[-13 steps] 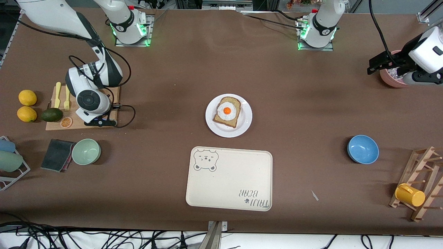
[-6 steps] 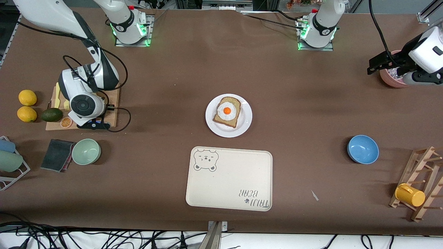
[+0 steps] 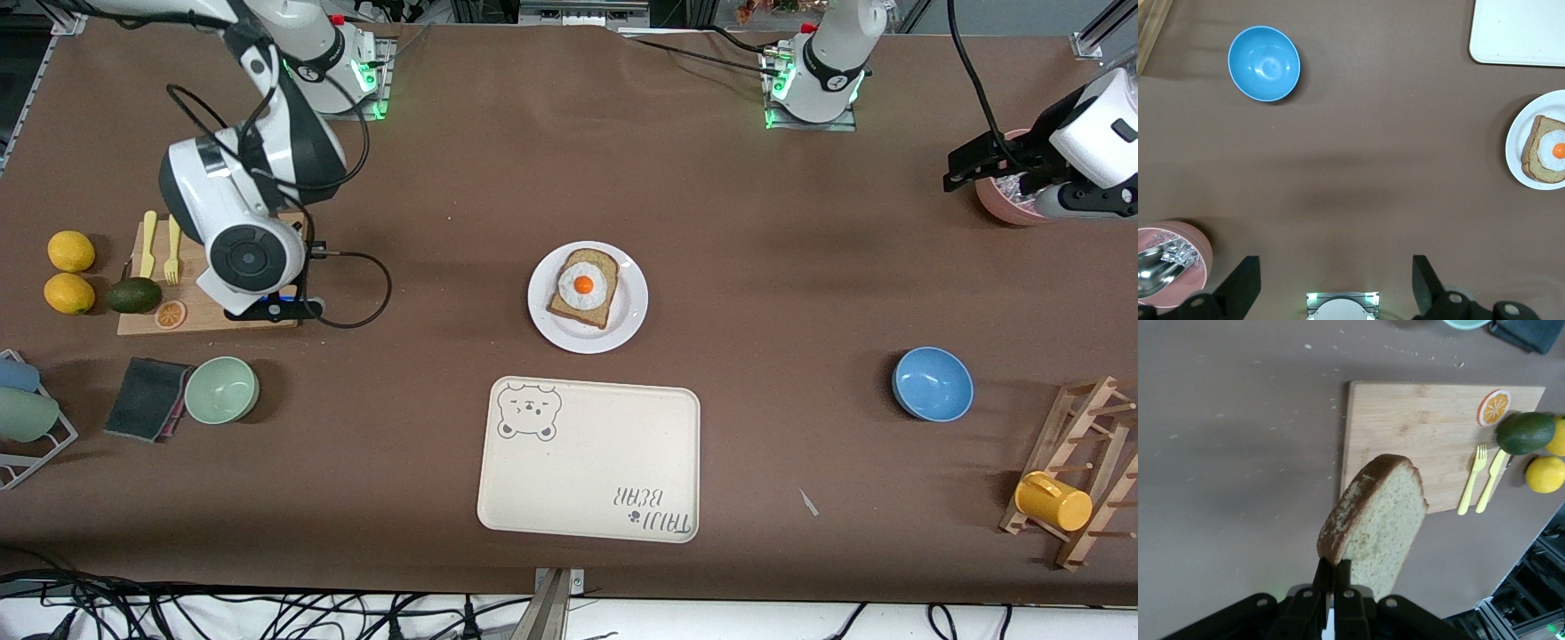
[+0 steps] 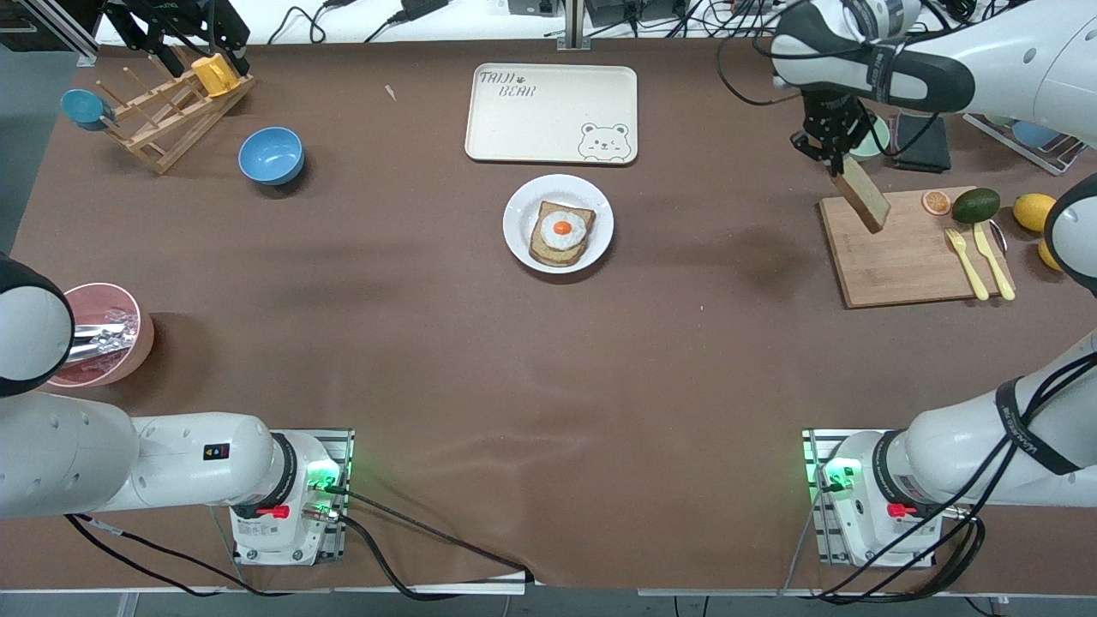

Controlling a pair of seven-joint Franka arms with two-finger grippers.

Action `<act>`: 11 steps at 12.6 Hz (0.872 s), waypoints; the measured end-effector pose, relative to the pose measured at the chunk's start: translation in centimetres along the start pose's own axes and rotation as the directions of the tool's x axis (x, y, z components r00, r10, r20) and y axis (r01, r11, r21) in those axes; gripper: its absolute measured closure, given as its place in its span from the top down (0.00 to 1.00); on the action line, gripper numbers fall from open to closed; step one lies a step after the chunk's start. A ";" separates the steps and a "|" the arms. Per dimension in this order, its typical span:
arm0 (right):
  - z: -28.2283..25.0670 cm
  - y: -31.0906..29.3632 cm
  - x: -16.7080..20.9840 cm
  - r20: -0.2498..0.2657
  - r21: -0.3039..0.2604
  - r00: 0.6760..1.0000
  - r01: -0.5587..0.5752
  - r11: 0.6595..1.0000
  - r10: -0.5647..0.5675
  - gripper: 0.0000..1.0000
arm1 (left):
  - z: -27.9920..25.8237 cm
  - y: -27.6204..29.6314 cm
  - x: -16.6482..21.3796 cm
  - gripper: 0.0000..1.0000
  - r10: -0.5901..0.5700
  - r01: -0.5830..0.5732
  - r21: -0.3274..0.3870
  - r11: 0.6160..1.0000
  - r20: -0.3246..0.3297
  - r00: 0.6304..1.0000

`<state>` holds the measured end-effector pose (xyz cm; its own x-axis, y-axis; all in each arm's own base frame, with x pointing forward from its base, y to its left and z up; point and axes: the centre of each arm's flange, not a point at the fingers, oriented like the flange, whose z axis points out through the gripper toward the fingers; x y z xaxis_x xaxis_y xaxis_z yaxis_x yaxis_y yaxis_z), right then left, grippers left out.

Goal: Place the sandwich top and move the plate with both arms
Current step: 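Grasp the bread slice edge with the right gripper and lift, then carry the bread with the right gripper over the egg toast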

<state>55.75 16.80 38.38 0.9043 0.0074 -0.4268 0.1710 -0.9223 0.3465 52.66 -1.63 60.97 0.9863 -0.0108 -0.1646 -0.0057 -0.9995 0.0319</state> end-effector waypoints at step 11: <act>-11.0 -31.4 -9.2 -0.334 0.010 0.884 0.350 0.937 -0.327 0.06 | 0.0 0.0 0.0 1.00 0.000 0.000 0.000 1.000 0.000 1.000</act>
<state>46.37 49.90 40.62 0.8740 0.4372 -0.2121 0.4731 -0.8651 0.1663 52.67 -1.61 60.95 0.9862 -0.0105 -0.1650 -0.0053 -0.9995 0.0319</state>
